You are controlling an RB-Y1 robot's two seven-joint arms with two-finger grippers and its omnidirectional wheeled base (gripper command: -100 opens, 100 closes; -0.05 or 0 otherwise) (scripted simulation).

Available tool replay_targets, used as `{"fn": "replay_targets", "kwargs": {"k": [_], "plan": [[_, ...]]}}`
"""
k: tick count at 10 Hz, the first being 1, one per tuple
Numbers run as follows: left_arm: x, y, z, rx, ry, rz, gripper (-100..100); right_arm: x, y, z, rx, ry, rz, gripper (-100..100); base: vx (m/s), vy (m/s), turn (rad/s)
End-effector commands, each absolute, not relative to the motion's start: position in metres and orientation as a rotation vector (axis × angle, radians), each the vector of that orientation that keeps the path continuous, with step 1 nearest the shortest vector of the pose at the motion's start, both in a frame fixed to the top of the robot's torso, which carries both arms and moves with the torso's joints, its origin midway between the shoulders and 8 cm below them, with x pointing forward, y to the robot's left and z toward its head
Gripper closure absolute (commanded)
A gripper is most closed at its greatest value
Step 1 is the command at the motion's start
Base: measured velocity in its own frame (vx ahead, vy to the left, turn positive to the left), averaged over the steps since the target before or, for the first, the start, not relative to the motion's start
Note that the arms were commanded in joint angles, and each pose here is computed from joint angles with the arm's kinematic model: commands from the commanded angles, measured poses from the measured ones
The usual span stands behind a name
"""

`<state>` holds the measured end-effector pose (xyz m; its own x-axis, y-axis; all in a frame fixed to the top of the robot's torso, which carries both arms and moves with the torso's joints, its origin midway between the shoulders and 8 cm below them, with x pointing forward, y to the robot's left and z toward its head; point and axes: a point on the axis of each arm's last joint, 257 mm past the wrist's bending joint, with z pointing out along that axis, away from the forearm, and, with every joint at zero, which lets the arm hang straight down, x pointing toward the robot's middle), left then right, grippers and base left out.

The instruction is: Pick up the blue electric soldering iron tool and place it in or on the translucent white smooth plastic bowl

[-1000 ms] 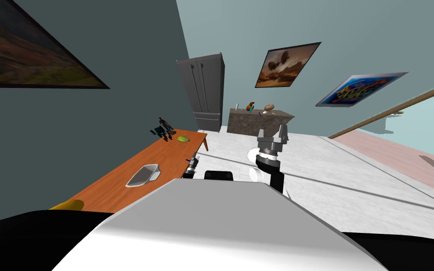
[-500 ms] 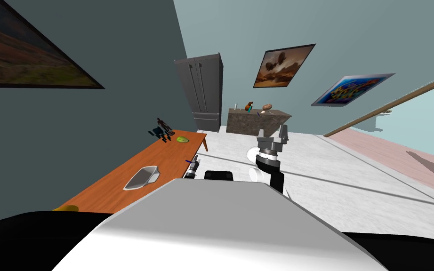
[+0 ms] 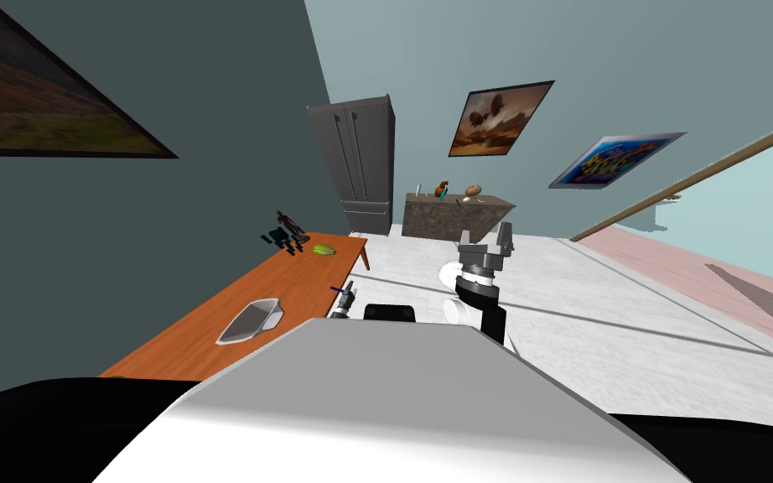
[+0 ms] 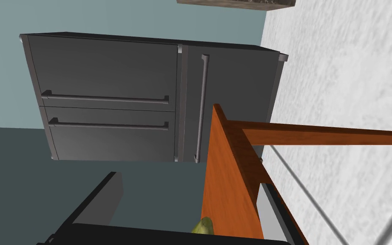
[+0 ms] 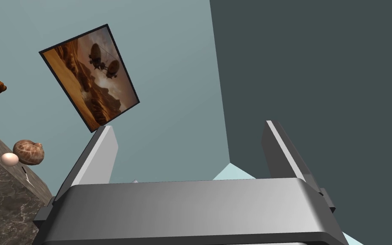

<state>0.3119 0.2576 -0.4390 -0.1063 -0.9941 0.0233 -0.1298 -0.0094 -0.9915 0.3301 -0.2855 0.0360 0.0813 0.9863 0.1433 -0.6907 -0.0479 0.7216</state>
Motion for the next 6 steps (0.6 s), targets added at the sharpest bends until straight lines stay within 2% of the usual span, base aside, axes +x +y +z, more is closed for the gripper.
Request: {"fn": "replay_targets", "kwargs": {"k": [1,6], "plan": [[0.306,0.255,-0.45,-1.274,1.401,-1.235,-100,0.33,-0.286,0.036,0.762,0.499,1.454,0,0.003,0.024,-0.059],[0.288,0.254,-0.476,-1.305,1.455,-1.216,-100,0.33,-0.286,0.036,0.762,0.499,1.454,0,0.006,0.024,-0.031]]}}
